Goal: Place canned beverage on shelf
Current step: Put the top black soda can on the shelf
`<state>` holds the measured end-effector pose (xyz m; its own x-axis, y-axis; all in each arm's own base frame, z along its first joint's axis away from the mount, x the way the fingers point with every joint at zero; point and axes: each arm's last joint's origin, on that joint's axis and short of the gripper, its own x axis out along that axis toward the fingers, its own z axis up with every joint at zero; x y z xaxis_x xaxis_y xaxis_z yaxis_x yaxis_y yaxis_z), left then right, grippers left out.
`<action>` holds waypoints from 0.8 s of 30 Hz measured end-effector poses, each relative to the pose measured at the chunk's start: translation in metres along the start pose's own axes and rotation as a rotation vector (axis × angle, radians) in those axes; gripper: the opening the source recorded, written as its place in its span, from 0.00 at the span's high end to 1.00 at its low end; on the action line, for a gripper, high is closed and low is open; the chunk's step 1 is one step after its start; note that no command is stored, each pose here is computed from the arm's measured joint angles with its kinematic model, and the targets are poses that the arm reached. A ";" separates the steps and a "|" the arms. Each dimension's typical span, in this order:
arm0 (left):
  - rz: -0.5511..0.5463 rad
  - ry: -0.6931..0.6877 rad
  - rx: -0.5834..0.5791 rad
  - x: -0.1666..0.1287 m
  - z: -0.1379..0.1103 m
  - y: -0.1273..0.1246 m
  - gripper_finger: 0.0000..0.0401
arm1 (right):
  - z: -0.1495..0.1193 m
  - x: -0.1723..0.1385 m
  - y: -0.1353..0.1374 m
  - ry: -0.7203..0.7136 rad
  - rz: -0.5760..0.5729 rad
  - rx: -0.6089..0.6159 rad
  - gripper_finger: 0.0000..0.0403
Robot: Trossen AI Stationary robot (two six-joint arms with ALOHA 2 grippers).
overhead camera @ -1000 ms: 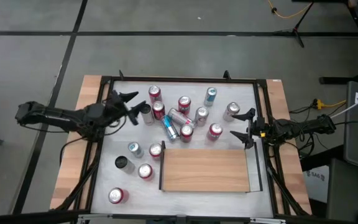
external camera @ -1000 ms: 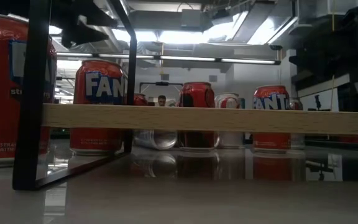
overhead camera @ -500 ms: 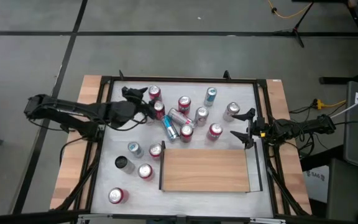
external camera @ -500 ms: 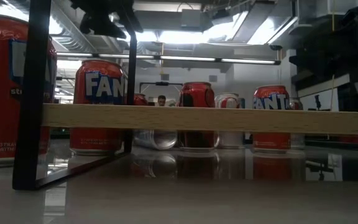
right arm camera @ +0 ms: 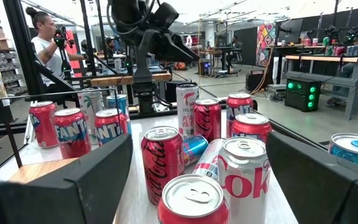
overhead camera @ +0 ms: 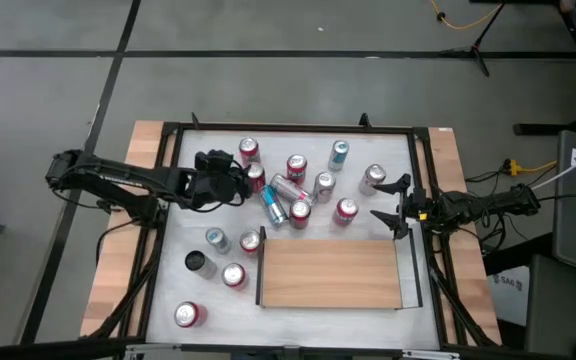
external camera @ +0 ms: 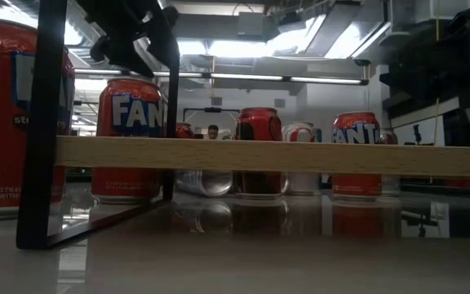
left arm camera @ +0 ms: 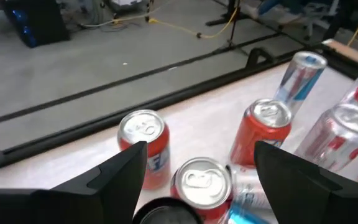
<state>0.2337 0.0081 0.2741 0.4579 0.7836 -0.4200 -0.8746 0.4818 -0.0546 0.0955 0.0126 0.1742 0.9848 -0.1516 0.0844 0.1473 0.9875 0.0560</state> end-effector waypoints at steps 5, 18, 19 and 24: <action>0.004 0.080 -0.012 0.000 -0.007 0.005 0.28 | 0.000 0.000 0.000 0.000 0.000 0.000 0.11; 0.029 0.227 -0.066 -0.002 -0.018 0.014 0.28 | -0.001 0.000 0.000 0.007 0.000 -0.003 0.11; 0.027 0.233 -0.066 -0.002 -0.018 0.014 0.28 | -0.001 0.000 0.000 0.007 0.000 -0.003 0.11; 0.024 0.242 -0.089 -0.002 -0.018 0.013 0.28 | -0.001 0.000 0.000 0.007 0.000 -0.003 0.11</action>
<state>0.2181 0.0058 0.2577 0.3950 0.6722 -0.6262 -0.9001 0.4198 -0.1171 0.0955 0.0126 0.1735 0.9854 -0.1516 0.0777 0.1477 0.9876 0.0533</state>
